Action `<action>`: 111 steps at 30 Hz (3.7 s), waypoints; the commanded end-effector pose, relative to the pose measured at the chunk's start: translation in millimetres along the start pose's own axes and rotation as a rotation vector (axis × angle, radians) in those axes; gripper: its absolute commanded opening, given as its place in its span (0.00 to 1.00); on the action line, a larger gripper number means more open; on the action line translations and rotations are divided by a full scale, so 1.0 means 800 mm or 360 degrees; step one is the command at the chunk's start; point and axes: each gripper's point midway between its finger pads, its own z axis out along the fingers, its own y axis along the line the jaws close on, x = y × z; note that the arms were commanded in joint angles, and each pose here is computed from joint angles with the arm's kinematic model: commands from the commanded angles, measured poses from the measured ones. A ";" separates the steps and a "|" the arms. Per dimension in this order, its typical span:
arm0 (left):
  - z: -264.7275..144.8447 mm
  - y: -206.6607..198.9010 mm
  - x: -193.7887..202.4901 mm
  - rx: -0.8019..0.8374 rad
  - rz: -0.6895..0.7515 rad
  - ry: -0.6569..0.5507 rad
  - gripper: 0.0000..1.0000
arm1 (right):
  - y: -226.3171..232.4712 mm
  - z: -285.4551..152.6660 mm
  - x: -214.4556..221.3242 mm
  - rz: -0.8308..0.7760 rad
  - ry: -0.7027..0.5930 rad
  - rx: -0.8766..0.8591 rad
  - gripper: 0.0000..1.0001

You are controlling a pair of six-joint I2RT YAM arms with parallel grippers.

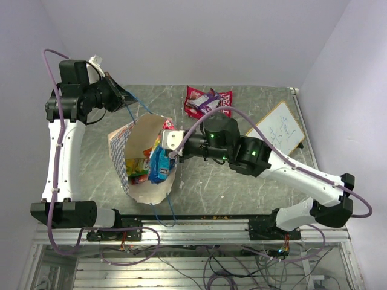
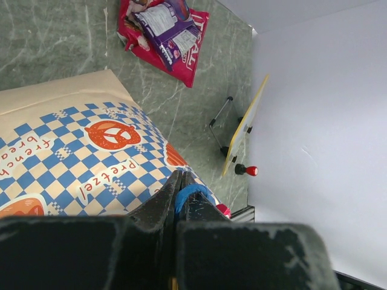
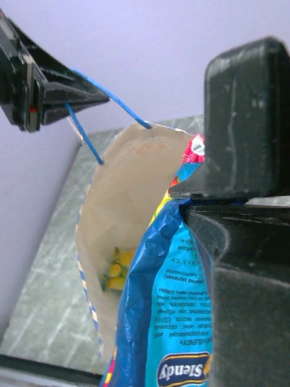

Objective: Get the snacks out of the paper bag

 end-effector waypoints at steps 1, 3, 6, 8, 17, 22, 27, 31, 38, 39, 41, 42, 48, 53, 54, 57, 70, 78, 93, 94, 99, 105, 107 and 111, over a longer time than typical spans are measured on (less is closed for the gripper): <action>-0.007 -0.014 -0.009 0.0085 0.0004 -0.0059 0.07 | -0.052 0.034 -0.017 0.0007 -0.0225 0.0344 0.00; -0.009 -0.016 -0.008 0.0093 -0.0001 -0.0061 0.07 | -0.049 0.063 -0.005 0.0072 -0.0244 0.0303 0.00; -0.012 -0.016 -0.005 0.0081 0.0001 -0.0050 0.07 | -0.040 0.090 -0.006 0.0134 -0.0305 0.0214 0.00; -0.014 -0.017 -0.006 0.0076 0.0016 -0.0049 0.07 | -0.032 0.100 -0.008 0.0176 -0.0336 0.0148 0.00; -0.011 -0.018 -0.012 0.0071 0.0039 -0.0056 0.07 | -0.032 0.069 -0.061 0.0330 -0.0413 -0.0038 0.00; -0.004 -0.013 -0.013 0.0066 0.0039 -0.0045 0.07 | -0.050 0.016 -0.119 0.0469 -0.0560 -0.0056 0.00; 0.001 -0.005 -0.012 0.0041 0.0044 -0.0039 0.07 | -0.089 -0.034 -0.161 0.0516 -0.0690 0.0112 0.00; 0.006 0.000 -0.014 0.0024 0.0050 -0.0030 0.07 | -0.130 -0.072 -0.178 0.0412 -0.0727 0.0358 0.00; 0.010 -0.002 -0.019 0.0028 0.0059 -0.0024 0.07 | -0.242 -0.115 -0.117 0.0331 -0.0522 0.0963 0.00; 0.011 -0.001 -0.019 0.0026 0.0057 -0.0021 0.07 | -0.259 -0.120 -0.103 0.0343 -0.0501 0.1019 0.00; 0.012 -0.001 -0.017 0.0030 0.0050 -0.0011 0.07 | -0.295 -0.133 -0.066 0.0333 -0.0425 0.1167 0.00; 0.012 0.000 -0.016 0.0028 0.0044 -0.0007 0.07 | -0.309 -0.137 -0.050 0.0330 -0.0394 0.1224 0.00; 0.012 0.003 -0.015 0.0015 0.0046 -0.0003 0.07 | -0.362 -0.128 0.067 0.0255 -0.0178 0.1399 0.00; 0.010 0.004 -0.014 0.0001 0.0043 -0.0010 0.07 | -0.390 -0.085 0.172 0.0258 0.0033 0.1395 0.00; 0.010 0.006 -0.013 -0.0010 0.0042 -0.0005 0.07 | -0.394 -0.078 0.187 0.0257 0.0062 0.1394 0.00; 0.008 0.012 -0.010 -0.0047 0.0040 -0.0002 0.07 | -0.404 -0.060 0.224 0.0233 0.0119 0.1386 0.00; 0.010 0.021 -0.022 -0.0154 0.0069 -0.0002 0.07 | -0.418 0.008 0.352 0.0362 0.0145 0.1358 0.00; 0.011 0.022 -0.028 -0.0181 0.0092 0.0011 0.07 | -0.431 0.013 0.392 0.0389 0.0146 0.1383 0.00; 0.006 0.023 -0.031 -0.0186 0.0123 0.0032 0.07 | -0.444 0.016 0.412 0.0345 0.0150 0.1415 0.00; 0.006 0.023 -0.031 -0.0185 0.0124 0.0034 0.07 | -0.441 0.013 0.415 0.0338 0.0179 0.1411 0.00; 0.007 0.021 -0.030 -0.0149 0.0111 0.0045 0.07 | -0.420 0.006 0.437 0.0324 0.0307 0.1377 0.00; 0.004 0.018 -0.029 -0.0132 0.0119 0.0056 0.07 | -0.395 -0.008 0.445 0.0320 0.0415 0.1342 0.00; 0.004 0.018 -0.026 -0.0126 0.0118 0.0066 0.07 | -0.382 -0.013 0.448 0.0341 0.0445 0.1324 0.00; 0.002 0.018 -0.021 -0.0115 0.0119 0.0075 0.07 | -0.358 -0.030 0.447 0.0369 0.0486 0.1314 0.00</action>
